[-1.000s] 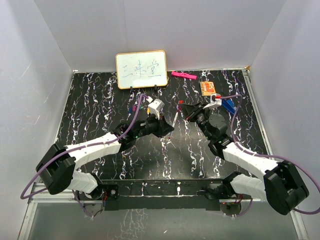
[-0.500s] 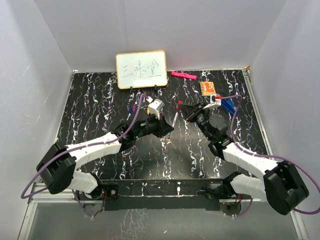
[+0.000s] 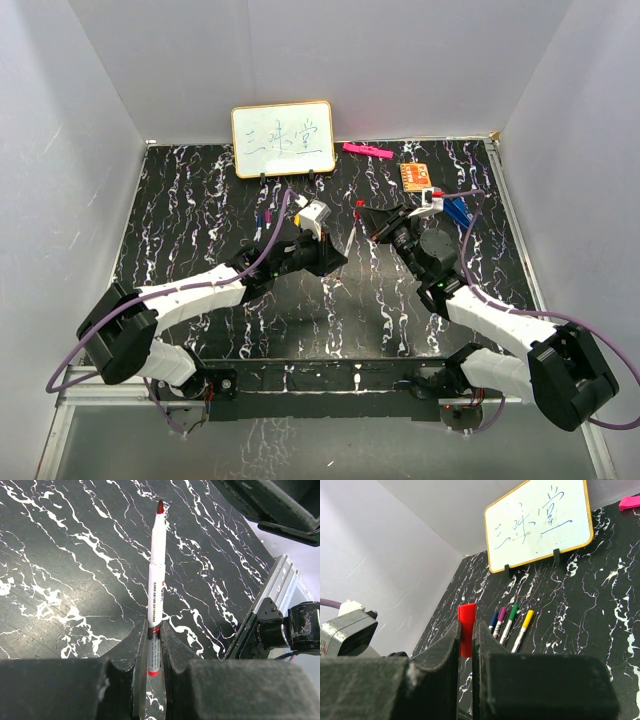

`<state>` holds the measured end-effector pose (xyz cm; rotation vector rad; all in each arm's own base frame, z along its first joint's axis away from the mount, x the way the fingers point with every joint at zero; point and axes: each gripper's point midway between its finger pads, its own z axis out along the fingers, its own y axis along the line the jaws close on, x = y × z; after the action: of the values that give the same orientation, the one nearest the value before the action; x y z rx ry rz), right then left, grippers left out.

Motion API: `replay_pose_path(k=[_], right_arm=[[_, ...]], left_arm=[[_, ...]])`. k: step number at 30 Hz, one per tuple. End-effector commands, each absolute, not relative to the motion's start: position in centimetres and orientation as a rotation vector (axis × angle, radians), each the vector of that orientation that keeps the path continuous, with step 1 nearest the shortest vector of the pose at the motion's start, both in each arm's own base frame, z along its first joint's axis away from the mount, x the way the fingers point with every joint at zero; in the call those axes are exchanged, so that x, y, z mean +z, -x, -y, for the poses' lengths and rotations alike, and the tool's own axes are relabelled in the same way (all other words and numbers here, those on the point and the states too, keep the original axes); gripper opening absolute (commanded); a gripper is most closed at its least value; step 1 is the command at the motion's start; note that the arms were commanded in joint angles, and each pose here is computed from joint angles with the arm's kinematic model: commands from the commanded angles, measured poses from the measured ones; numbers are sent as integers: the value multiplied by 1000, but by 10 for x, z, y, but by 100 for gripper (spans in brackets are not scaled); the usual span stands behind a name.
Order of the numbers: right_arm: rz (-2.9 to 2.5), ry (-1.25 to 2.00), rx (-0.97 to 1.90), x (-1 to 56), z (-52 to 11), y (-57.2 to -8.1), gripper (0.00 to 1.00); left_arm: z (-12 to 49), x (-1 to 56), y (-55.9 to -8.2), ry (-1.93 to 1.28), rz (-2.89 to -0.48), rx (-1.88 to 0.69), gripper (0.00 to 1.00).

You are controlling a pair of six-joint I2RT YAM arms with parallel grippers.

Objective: Insert the pens into the pen caps

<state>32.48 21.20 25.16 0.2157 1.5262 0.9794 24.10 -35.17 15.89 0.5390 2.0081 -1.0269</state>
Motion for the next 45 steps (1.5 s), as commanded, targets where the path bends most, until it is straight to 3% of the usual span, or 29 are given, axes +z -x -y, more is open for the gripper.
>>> replay_pose_path(k=[1,45], right_arm=[[-1454,-197,1018,271,-213,-320,0],[-1474,-201,1037,258,-219,-320,0]], left_arm=[[353,176,-243,-532,-1947,-1037,0],[355,184,-242,-522,-1922,-1064,0]])
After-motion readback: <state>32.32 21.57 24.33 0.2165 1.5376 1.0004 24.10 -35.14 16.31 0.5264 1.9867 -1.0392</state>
